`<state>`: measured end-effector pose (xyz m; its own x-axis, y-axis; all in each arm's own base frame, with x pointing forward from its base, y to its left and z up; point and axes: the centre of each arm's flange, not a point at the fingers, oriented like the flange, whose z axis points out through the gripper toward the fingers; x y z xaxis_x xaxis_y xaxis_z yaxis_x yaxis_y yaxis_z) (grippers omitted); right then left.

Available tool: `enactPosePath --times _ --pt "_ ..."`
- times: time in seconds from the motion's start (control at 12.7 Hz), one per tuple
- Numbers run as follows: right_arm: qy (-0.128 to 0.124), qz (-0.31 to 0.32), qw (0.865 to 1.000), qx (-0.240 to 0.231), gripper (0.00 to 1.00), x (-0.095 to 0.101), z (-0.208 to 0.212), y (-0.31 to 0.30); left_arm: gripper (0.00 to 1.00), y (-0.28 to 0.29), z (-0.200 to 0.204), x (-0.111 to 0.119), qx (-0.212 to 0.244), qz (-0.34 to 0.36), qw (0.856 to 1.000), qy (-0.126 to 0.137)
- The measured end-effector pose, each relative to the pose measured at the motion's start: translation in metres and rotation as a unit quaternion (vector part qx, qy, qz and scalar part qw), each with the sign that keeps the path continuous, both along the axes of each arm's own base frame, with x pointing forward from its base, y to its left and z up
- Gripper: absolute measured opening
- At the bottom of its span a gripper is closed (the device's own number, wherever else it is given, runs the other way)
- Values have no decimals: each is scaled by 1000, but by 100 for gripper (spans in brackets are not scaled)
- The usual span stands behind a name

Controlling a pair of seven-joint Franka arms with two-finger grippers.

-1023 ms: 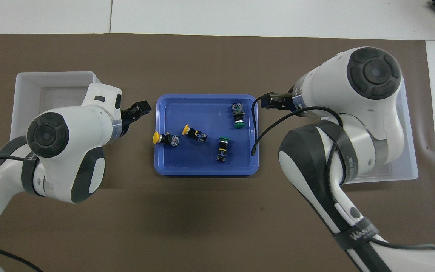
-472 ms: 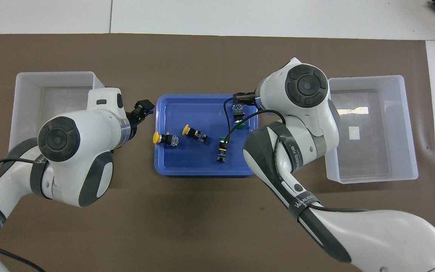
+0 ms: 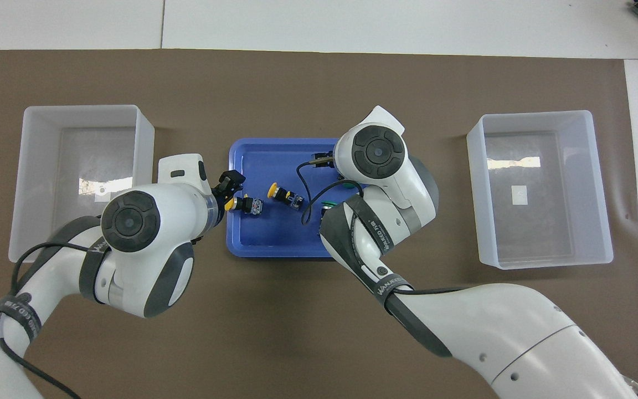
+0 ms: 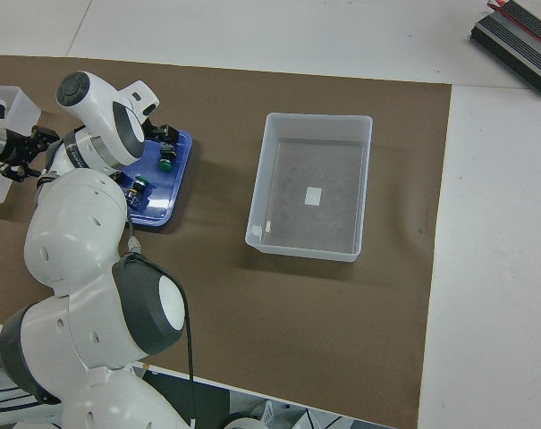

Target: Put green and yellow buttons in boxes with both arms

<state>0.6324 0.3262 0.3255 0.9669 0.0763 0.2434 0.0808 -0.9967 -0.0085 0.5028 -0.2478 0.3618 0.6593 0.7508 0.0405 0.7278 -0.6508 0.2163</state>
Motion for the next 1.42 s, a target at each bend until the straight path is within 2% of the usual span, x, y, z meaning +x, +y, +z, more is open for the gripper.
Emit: enactPosePath --times 0.08,0.16,0.31,0.39,0.47,0.55,0.71,0.94,1.1,1.26,1.34,1.42 --pt "-2 0 1000 -1 96 2 -3 -2 100 -3 -7 -1 1 3 1000 5" --pt "-3 -1 1000 -1 90 3 -5 -3 100 -4 -11 -1 2 5 1000 7" --pt "-3 1 1000 -3 89 2 -12 -4 100 -6 -22 2 -1 12 1000 4" --pt "-1 3 1000 -5 80 1 -16 -5 100 -9 -29 1 -2 15 1000 4" --pt "0 5 1000 -7 80 -1 -19 -5 100 -13 -36 1 -3 17 1000 5" --pt "1 5 1000 -8 73 -2 -21 -5 100 -15 -44 1 -3 19 1000 5" --pt "2 4 1000 -8 42 -3 -22 -3 100 -16 -53 3 -5 28 1000 3" --pt "-1 -16 1000 0 40 -4 -17 1 100 -16 -57 3 -7 34 999 4" --pt "-15 -32 999 6 40 3 8 -9 96 -16 -56 4 -8 35 999 2" --pt "-25 -61 998 5 40 13 56 -46 85 -18 -52 6 -10 36 999 -3" --pt "-26 -78 997 2 40 15 80 -68 85 -18 -50 8 -12 36 999 -5" --pt "-25 -91 996 -3 40 17 99 -93 71 -19 -48 10 -13 36 999 -8"
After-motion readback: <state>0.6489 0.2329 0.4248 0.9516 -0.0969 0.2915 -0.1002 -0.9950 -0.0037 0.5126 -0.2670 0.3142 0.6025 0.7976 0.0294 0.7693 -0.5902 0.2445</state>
